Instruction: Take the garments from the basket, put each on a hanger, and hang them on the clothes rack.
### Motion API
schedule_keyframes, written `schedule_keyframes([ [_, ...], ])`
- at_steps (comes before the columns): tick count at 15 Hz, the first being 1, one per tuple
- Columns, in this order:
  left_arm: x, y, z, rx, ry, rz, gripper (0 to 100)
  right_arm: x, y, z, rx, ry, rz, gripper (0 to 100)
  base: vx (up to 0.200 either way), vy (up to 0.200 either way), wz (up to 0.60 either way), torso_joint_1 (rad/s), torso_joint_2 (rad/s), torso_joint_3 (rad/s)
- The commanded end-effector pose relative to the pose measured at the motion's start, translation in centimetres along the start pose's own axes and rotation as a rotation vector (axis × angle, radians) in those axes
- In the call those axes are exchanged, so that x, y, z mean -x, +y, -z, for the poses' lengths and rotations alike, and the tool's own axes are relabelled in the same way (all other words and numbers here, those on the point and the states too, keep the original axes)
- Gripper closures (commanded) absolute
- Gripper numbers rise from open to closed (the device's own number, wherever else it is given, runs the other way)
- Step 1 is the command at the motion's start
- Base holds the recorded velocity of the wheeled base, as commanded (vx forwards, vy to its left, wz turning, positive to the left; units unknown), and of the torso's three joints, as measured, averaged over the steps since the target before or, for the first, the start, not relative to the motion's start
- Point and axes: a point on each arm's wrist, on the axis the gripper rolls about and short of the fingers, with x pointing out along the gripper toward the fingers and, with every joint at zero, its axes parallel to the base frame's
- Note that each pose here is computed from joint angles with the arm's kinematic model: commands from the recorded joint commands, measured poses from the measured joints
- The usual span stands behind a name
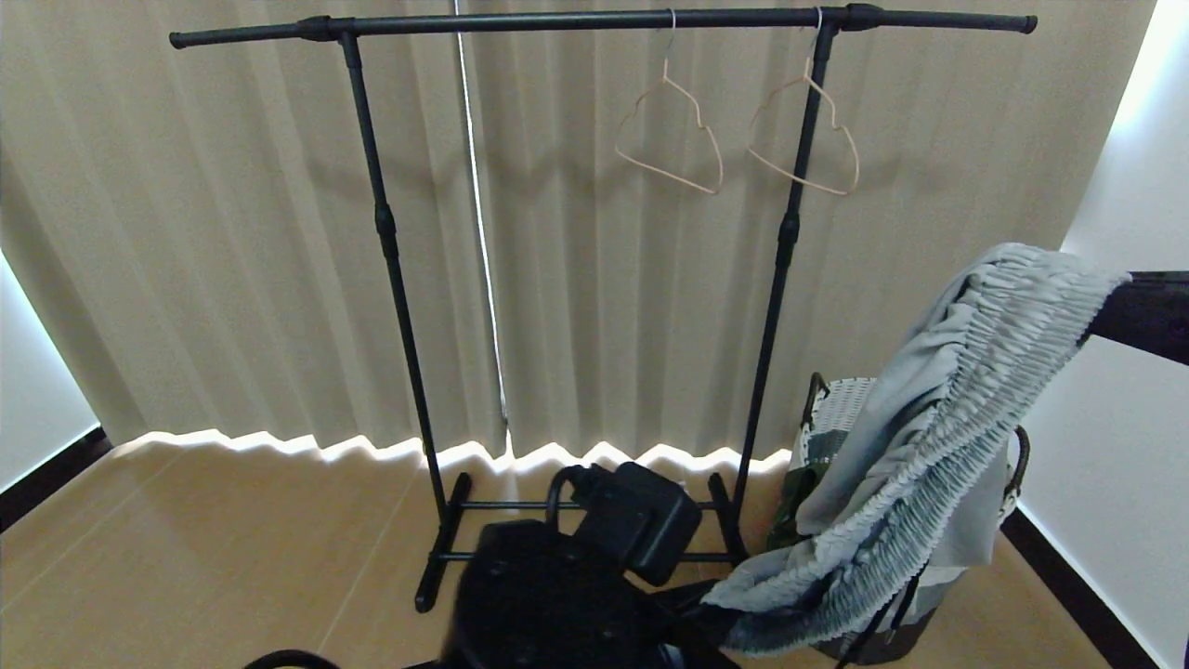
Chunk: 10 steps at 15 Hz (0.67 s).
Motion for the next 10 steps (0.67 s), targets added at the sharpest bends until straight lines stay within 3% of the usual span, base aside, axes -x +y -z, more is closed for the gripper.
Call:
schedule_keyframes([
  [1,5.8,0.7,-2.7,-0.041,-0.166,0.054,100,-1.3,0.5,-0.1,0.007,-0.004,-0.05,100,0.0,0.0,0.0,0.0,0.0,0.0],
  [3,9.3,1.7,-5.5,-0.07,-0.286,0.115,100,-2.6,0.8,-0.6,0.009,-0.043,-0.095,100,0.0,0.0,0.0,0.0,0.0,0.0],
  [4,9.3,1.7,-5.5,-0.07,-0.286,0.115,100,-2.6,0.8,-0.6,0.009,-0.043,-0.095,100,0.0,0.0,0.0,0.0,0.0,0.0],
  [5,12.0,3.4,-8.2,-0.07,-0.353,0.086,100,-4.2,1.3,-1.0,0.017,-0.072,-0.151,100,0.0,0.0,0.0,0.0,0.0,0.0],
  [7,14.0,5.0,-11.1,-0.057,-0.435,-0.003,100,-5.7,1.5,-2.9,0.024,-0.153,-0.178,100,0.0,0.0,0.0,0.0,0.0,0.0],
  [10,16.4,5.9,-14.7,-0.054,-0.538,-0.078,100,-6.5,2.3,-5.8,0.025,-0.25,-0.209,100,0.0,0.0,0.0,0.0,0.0,0.0],
])
